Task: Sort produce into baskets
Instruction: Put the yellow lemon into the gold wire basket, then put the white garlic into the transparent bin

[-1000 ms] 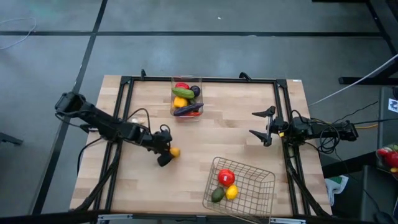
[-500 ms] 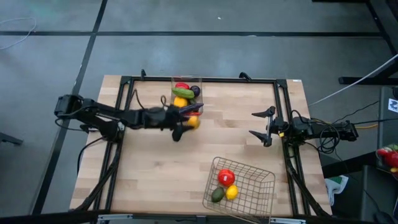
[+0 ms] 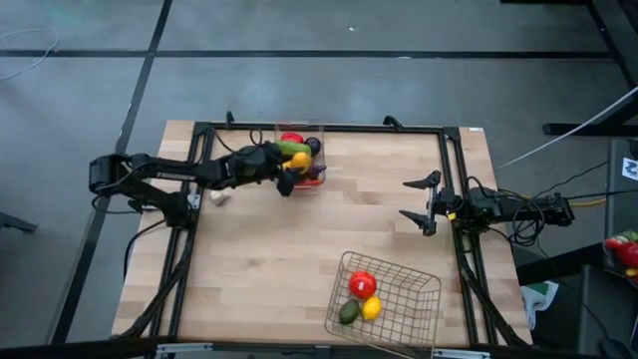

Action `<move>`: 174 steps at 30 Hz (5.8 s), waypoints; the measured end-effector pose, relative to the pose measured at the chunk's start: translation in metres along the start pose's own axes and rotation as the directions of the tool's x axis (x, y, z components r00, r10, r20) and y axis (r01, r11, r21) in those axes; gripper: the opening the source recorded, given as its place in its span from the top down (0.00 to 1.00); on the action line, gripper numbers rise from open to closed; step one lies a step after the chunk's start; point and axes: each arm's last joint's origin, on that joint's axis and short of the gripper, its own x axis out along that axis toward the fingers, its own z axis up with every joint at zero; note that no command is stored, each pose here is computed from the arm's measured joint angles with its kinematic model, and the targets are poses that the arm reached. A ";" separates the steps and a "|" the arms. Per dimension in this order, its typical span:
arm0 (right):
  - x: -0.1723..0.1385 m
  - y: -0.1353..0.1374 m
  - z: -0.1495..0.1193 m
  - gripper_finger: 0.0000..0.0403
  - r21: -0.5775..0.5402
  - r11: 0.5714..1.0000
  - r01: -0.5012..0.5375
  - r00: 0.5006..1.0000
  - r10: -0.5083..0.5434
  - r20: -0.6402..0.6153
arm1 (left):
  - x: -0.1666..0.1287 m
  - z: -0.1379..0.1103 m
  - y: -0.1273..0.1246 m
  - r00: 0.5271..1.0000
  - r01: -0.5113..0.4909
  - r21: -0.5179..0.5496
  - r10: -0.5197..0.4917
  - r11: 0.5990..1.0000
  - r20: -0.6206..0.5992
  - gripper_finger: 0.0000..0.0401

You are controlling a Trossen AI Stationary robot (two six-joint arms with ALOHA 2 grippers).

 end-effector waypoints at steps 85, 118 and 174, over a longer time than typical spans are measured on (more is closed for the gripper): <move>0.000 0.000 0.000 0.01 -0.003 1.000 0.000 1.000 0.000 0.005 | 0.015 -0.076 -0.255 0.779 0.626 0.204 -0.603 0.752 -0.169 0.33; 0.000 0.000 0.002 0.01 0.001 1.000 -0.002 1.000 0.002 0.023 | -0.023 0.024 -0.161 0.863 0.414 0.254 -0.289 0.874 -0.414 0.02; 0.000 0.000 0.002 0.01 0.002 1.000 0.001 1.000 -0.001 0.025 | -0.079 -0.061 0.092 0.233 -0.470 0.212 0.351 0.857 -0.907 0.02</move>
